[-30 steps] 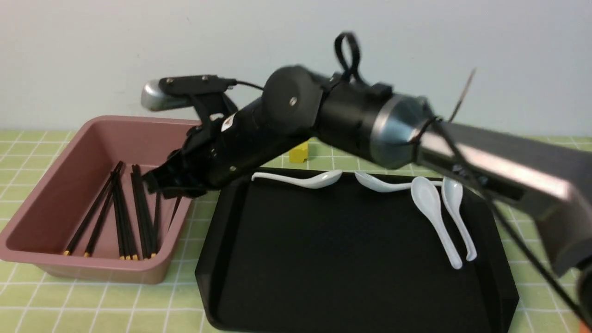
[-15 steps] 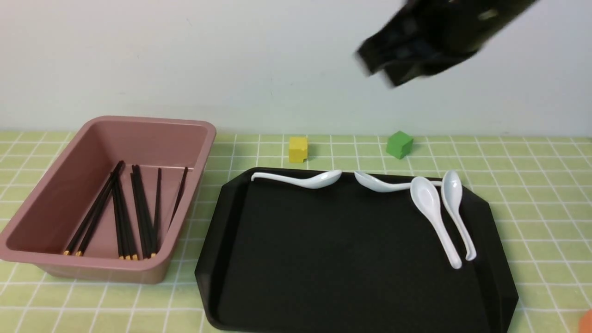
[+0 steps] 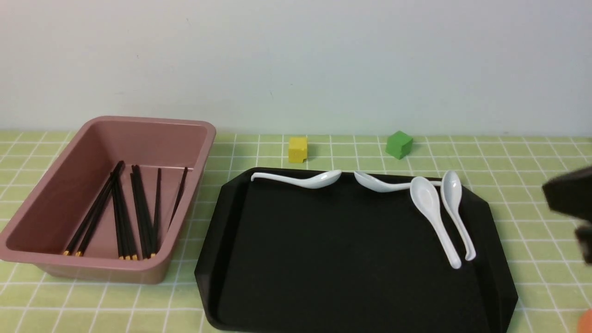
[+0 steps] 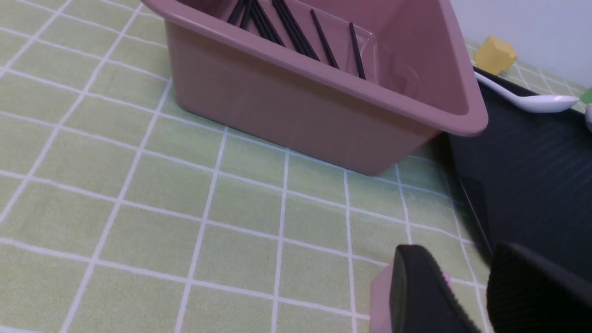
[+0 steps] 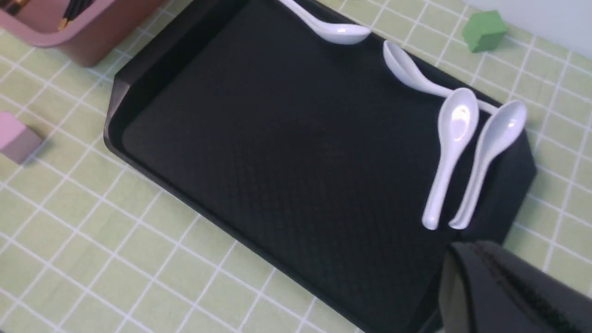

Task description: On green tablecloth take chopsticks from black tray and put them in box.

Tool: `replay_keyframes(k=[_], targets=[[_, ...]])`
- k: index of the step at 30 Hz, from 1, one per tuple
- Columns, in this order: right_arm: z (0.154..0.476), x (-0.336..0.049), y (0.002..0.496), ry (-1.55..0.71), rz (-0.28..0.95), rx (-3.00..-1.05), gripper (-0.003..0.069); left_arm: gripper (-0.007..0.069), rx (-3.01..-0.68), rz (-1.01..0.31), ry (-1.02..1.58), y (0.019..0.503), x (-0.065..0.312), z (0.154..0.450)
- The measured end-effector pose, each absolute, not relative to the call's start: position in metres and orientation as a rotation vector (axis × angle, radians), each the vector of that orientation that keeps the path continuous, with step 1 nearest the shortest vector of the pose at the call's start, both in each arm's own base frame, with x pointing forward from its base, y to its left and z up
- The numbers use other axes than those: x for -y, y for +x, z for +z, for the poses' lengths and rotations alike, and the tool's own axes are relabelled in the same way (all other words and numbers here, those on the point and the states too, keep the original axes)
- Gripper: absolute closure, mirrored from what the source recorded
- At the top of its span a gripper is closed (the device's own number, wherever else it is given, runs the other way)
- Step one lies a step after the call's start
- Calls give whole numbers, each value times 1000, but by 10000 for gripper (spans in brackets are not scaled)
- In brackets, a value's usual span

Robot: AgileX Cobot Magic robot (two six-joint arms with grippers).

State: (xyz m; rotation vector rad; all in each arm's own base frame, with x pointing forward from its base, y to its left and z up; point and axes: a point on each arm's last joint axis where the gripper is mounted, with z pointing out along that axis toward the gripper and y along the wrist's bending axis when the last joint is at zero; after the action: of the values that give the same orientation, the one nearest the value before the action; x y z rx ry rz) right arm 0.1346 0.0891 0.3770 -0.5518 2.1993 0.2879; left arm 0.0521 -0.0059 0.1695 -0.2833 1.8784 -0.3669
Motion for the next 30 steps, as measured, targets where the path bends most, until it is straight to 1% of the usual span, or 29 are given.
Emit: replay_keyframes(k=[1, 4, 5, 6, 9, 15, 30], targets=[[358, -89, 133, -542, 309, -2178, 658, 386, -1878, -367, -283, 52, 6, 170], [317, -91, 132, -502, 375, -2137, 657, 386, -1878, -367, -283, 52, 6, 170], [312, -91, 132, -497, 383, -2133, 657, 386, -1878, -367, -283, 52, 6, 170], [296, -92, 132, -483, 408, -2118, 657, 386, -1878, -367, -283, 52, 6, 170], [276, -93, 131, -482, 432, -2086, 655, 386, -1878, -367, -283, 52, 6, 170], [261, -92, 130, -496, 434, -2066, 651, 386, -1878, -367, -283, 52, 6, 170], [258, -91, 129, -499, 424, -2091, 638, 386, -1878, -367, -283, 52, 6, 170]])
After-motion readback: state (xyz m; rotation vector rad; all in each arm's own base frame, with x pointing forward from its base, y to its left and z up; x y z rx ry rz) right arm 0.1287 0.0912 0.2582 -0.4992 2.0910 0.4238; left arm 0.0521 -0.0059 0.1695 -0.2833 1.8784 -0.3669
